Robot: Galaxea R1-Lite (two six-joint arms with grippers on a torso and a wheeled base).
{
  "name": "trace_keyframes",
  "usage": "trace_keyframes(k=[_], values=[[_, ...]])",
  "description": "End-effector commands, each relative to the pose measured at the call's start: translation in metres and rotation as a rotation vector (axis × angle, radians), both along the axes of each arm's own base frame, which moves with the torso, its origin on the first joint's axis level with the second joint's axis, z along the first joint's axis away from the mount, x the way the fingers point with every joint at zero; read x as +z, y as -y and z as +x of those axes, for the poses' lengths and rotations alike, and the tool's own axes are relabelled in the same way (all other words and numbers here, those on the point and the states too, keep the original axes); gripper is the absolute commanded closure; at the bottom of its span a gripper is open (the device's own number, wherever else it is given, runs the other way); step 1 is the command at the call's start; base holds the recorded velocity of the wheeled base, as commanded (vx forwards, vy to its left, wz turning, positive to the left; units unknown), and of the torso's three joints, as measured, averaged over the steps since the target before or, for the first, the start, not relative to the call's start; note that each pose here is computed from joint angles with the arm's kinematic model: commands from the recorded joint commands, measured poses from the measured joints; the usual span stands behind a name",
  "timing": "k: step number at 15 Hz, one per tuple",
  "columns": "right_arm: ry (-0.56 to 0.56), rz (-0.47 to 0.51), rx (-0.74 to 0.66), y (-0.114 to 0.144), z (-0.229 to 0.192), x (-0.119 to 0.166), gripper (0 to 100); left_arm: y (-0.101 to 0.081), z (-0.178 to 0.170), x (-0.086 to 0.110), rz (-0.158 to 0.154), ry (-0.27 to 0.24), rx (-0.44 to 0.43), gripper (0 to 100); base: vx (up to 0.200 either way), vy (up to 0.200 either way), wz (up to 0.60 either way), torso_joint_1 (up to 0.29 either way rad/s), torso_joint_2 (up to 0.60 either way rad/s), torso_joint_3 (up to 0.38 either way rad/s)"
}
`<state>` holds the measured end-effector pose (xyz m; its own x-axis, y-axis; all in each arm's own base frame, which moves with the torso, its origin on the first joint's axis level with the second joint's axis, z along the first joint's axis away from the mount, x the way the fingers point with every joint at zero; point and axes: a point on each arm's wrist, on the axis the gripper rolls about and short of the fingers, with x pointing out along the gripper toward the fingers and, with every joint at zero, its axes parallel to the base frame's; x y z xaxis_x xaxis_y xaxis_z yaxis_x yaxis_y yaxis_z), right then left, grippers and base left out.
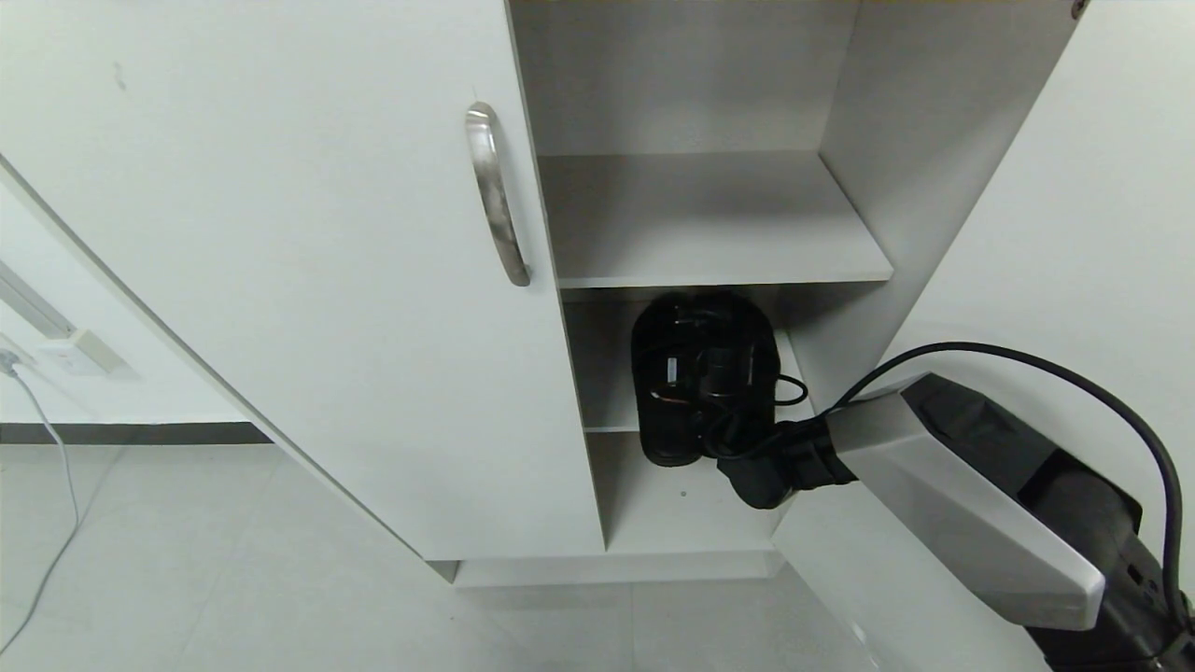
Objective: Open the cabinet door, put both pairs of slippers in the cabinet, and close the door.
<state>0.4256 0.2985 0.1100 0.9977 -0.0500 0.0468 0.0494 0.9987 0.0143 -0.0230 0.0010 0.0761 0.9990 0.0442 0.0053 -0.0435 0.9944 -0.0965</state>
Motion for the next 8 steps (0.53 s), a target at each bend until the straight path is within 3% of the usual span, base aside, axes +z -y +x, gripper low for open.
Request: trace_keyframes(k=[1,5,8], values=[[-0.002,-0.002,0.000,0.000,-0.001,0.000,0,0.000,0.000,0.000,0.000,-0.001,0.000,100,0.000,0.000,0.00,0.000,0.00,0.000],[-0.019,-0.012,0.022,0.008,-0.030,0.017,0,0.000,0.000,0.000,0.000,-0.002,0.000,100,0.000,0.000,0.00,0.000,0.00,0.000],[-0.015,-0.011,0.069,0.019,-0.078,0.033,0,0.000,0.000,0.000,0.000,-0.001,-0.001,100,0.000,0.000,0.00,0.000,0.00,0.000]])
